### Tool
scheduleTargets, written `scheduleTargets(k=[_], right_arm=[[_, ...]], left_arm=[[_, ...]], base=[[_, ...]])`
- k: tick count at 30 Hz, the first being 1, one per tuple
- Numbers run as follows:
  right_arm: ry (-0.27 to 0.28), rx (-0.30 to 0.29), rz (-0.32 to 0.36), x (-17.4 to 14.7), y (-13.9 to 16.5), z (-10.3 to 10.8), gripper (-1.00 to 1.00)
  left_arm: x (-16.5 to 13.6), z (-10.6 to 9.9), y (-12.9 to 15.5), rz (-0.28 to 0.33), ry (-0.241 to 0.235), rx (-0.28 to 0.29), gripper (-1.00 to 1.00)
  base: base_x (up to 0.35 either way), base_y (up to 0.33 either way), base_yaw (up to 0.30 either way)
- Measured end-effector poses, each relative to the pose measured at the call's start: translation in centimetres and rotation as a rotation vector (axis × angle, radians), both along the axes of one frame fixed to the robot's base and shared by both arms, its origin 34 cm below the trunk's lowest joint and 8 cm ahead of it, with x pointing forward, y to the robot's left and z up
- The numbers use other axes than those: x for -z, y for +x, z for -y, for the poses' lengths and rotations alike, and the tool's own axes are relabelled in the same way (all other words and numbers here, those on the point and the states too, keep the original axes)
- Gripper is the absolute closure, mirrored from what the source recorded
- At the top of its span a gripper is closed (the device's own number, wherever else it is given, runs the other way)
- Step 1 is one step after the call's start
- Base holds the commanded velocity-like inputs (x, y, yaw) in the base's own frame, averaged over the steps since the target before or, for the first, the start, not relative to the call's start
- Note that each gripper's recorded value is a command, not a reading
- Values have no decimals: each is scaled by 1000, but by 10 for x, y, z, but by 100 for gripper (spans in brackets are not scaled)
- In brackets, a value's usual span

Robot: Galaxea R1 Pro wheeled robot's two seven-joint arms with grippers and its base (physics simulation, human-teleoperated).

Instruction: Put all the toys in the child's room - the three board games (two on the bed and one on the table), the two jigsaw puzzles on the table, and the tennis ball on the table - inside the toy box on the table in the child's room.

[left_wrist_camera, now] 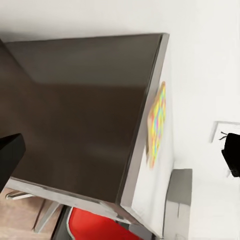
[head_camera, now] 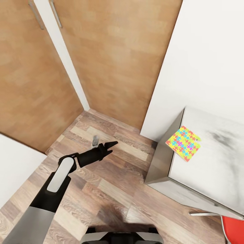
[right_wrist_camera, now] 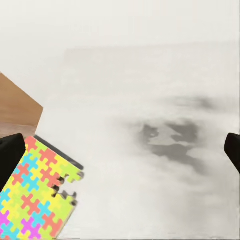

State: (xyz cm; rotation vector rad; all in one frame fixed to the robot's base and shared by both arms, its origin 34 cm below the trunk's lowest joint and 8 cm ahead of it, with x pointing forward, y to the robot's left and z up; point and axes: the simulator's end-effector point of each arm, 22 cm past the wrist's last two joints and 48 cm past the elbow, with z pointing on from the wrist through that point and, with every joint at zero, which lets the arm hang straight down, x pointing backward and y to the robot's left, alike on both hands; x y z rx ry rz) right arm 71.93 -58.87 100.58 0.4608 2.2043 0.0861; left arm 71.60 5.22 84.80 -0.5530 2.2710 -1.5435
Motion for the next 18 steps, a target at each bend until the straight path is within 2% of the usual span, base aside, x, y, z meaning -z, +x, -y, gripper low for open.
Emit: scheduleTargets(k=[5,11,13,18], right_arm=[[4,-4,9,-3,0,-1,-100],[8,-8,15,-4,0,-2,-100],[11,-10,17,-4,1,-3,-100],[14,-15,17,-3,1,-6,-100]], left_arm=[[2,-2,2,0,4,-15,-100],[5,-9,11,18,21,-60,-100],[9,-14,16,29,40,-88,-100],[13,-22,22,43,67,-117,-100]], base=[[0,0,-264],[0,0,-257],[0,0,-189],[0,0,-109]])
